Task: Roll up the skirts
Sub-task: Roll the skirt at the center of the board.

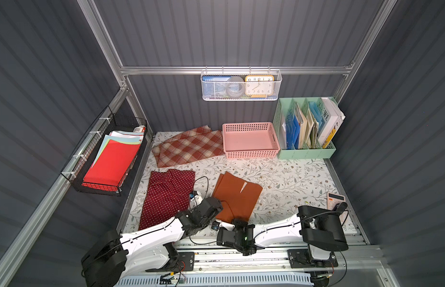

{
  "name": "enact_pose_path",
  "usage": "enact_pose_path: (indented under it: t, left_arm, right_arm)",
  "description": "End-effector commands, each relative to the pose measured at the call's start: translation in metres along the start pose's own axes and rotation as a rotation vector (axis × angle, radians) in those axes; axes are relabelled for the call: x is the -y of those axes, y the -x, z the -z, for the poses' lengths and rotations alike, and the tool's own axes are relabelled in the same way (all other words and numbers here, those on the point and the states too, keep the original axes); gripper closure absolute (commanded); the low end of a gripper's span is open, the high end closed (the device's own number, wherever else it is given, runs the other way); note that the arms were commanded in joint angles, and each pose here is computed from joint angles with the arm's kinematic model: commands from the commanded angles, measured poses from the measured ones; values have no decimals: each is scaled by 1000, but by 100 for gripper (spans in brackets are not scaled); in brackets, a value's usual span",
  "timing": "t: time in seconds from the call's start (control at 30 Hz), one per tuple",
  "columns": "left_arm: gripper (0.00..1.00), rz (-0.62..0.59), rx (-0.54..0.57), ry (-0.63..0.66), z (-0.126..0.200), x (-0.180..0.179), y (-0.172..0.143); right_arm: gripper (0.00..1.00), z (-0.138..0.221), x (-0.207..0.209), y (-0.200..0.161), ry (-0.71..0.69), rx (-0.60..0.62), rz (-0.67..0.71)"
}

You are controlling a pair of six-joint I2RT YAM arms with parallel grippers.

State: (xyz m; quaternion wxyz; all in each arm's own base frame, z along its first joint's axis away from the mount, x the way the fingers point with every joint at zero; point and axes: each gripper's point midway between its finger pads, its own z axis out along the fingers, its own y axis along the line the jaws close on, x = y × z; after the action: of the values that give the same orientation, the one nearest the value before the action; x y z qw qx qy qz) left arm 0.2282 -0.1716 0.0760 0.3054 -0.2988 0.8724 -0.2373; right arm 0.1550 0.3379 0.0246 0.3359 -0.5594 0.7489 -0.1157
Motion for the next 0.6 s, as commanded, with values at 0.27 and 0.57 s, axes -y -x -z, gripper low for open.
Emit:
enact_pose_path:
  t: [0.27,0.57]
  left_arm:
    - [6,-3,210,93,40,-25,54]
    - [12,-65,148,27,25,1,42]
  right_arm:
    - [100,7,-12,-24,467,-76,-324]
    - [100,9,27,-12,1041,-56,-899]
